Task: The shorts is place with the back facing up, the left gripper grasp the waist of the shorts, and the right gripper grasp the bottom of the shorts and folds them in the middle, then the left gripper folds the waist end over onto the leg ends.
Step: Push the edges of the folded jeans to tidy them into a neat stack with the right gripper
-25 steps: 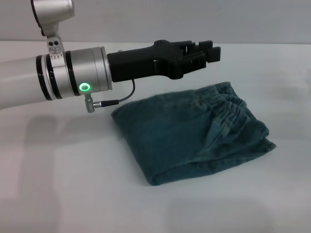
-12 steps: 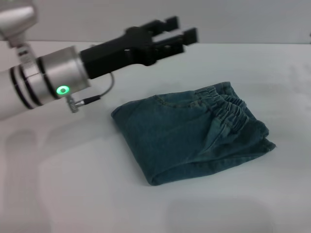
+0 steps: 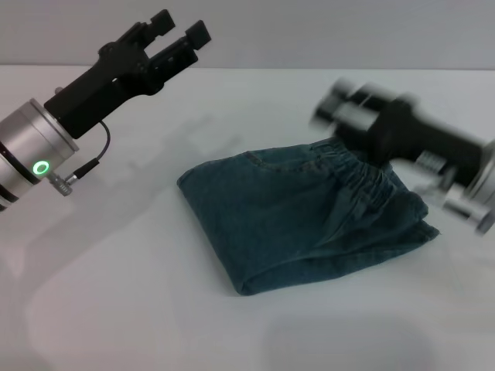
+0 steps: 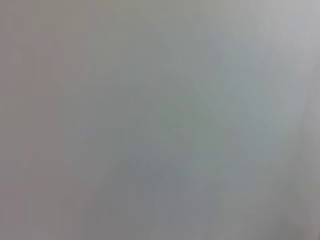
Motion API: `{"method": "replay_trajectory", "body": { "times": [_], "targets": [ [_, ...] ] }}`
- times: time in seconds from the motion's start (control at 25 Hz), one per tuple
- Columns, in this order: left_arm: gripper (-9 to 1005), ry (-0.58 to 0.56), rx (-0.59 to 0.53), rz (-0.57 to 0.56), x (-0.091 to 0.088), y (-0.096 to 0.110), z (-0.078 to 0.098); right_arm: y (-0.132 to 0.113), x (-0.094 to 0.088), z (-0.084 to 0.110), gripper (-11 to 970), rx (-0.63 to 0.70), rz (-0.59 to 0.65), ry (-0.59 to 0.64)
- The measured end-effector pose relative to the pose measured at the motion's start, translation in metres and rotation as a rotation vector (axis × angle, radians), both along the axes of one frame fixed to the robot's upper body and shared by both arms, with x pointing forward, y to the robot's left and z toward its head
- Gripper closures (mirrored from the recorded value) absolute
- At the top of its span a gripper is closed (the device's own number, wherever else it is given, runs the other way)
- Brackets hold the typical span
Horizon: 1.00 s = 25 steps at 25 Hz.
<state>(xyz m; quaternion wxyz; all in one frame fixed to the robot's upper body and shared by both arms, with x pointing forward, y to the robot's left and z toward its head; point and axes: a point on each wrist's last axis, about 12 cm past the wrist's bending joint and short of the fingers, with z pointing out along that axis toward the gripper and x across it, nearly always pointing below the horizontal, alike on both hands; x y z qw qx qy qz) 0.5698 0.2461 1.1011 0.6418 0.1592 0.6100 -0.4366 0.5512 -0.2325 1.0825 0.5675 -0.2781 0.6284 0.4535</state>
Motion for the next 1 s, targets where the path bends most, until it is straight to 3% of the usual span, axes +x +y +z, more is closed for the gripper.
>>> {"method": "replay_trajectory", "body": {
  "times": [0.12,0.44,0.72,1.0],
  "targets": [
    [158,0.006,0.002,0.013,0.000,0.003,-0.001,0.022,-0.015,-0.011,523,-0.095,0.205,0.063],
    [159,0.016,0.002,0.023,0.000,0.003,-0.003,0.031,-0.040,-0.035,523,-0.211,0.362,0.155],
    [159,0.023,0.002,0.031,0.000,0.003,-0.004,0.025,-0.048,-0.050,523,-0.293,0.357,0.242],
    [159,0.027,-0.006,0.036,0.000,0.004,-0.004,0.027,-0.035,-0.050,523,-0.334,0.310,0.265]
  ]
}}
